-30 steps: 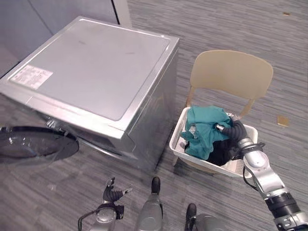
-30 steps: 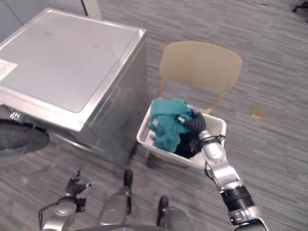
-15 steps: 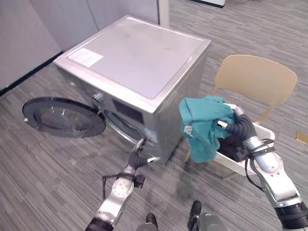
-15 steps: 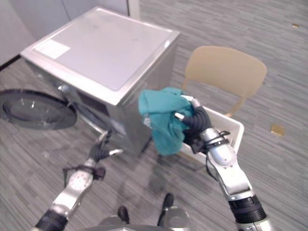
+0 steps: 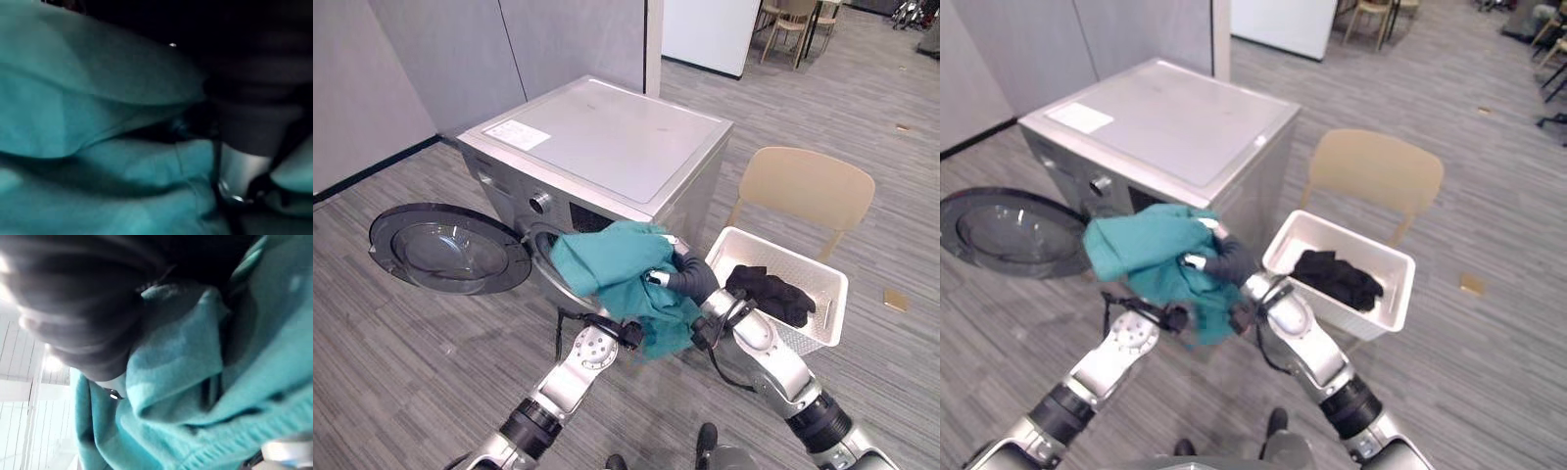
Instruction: Grab the laundry basket,head to the washer,open it,put in the laundry and shut it.
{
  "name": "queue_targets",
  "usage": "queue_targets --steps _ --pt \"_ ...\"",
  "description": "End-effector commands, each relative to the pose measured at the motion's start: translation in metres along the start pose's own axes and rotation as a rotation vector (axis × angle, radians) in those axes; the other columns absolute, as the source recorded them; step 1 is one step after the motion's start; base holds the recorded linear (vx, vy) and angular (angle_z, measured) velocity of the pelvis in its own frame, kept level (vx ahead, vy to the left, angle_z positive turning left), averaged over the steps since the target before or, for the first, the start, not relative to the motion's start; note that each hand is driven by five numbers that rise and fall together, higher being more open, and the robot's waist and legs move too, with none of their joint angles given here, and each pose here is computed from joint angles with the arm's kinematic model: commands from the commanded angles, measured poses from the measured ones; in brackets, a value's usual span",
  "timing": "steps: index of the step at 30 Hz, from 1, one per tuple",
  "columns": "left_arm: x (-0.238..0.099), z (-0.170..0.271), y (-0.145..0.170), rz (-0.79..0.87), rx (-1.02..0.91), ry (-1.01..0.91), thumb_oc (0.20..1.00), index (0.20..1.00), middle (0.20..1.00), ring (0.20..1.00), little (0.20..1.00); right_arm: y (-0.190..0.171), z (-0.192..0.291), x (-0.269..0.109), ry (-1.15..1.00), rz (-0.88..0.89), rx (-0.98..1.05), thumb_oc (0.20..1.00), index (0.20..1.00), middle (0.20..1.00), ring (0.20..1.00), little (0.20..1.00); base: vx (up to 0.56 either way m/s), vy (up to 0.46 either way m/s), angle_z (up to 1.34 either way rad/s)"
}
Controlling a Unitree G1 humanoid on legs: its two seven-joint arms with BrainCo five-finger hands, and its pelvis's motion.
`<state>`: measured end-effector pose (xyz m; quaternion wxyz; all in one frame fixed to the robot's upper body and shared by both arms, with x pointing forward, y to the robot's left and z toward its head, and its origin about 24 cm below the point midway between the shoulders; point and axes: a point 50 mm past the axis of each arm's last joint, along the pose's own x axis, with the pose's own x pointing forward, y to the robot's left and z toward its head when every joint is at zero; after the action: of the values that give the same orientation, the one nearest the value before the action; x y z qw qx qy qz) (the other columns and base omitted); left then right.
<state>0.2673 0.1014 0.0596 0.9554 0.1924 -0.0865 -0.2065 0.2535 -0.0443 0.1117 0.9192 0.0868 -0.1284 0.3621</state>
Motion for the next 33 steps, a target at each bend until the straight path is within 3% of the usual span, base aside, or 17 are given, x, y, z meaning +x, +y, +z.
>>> queue_targets --steps 1,9,14,15,25,33 --pt "0.016 0.02 0.001 0.041 0.028 -0.115 0.2 0.2 0.2 0.2 0.2 -0.001 0.014 0.004 -0.065 0.023 0.019 1.0 1.0 1.0 1.0 1.0 -0.05 -0.049 0.27" --pt "-0.026 -0.034 0.031 0.196 -0.075 0.14 0.2 0.2 0.2 0.2 0.2 -0.057 -0.009 -0.047 0.15 -0.234 -0.25 1.0 1.0 1.0 1.0 1.0 0.0 -0.089 0.22" --pt "-0.078 -0.078 0.042 0.286 -0.151 0.368 0.2 0.2 0.2 0.2 0.2 -0.088 -0.017 -0.098 0.359 -0.314 -0.514 1.0 1.0 1.0 1.0 1.0 0.04 -0.087 0.2" --pt "-0.101 -0.096 0.044 0.324 -0.177 0.468 0.2 0.2 0.2 0.2 0.2 -0.096 -0.027 -0.121 0.474 -0.328 -0.56 1.0 1.0 1.0 1.0 1.0 0.02 -0.086 0.24" --pt "-0.164 -0.151 0.063 0.527 -0.225 0.819 0.2 0.2 0.2 0.2 0.2 -0.109 -0.084 -0.187 0.881 -0.358 -0.607 1.0 1.0 1.0 1.0 1.0 -0.05 -0.039 0.59" --pt "-0.173 -0.159 0.059 0.553 -0.228 0.886 0.2 0.2 0.2 0.2 0.2 -0.107 -0.103 -0.203 0.989 -0.411 -0.603 1.0 1.0 1.0 1.0 1.0 0.18 0.167 1.13"
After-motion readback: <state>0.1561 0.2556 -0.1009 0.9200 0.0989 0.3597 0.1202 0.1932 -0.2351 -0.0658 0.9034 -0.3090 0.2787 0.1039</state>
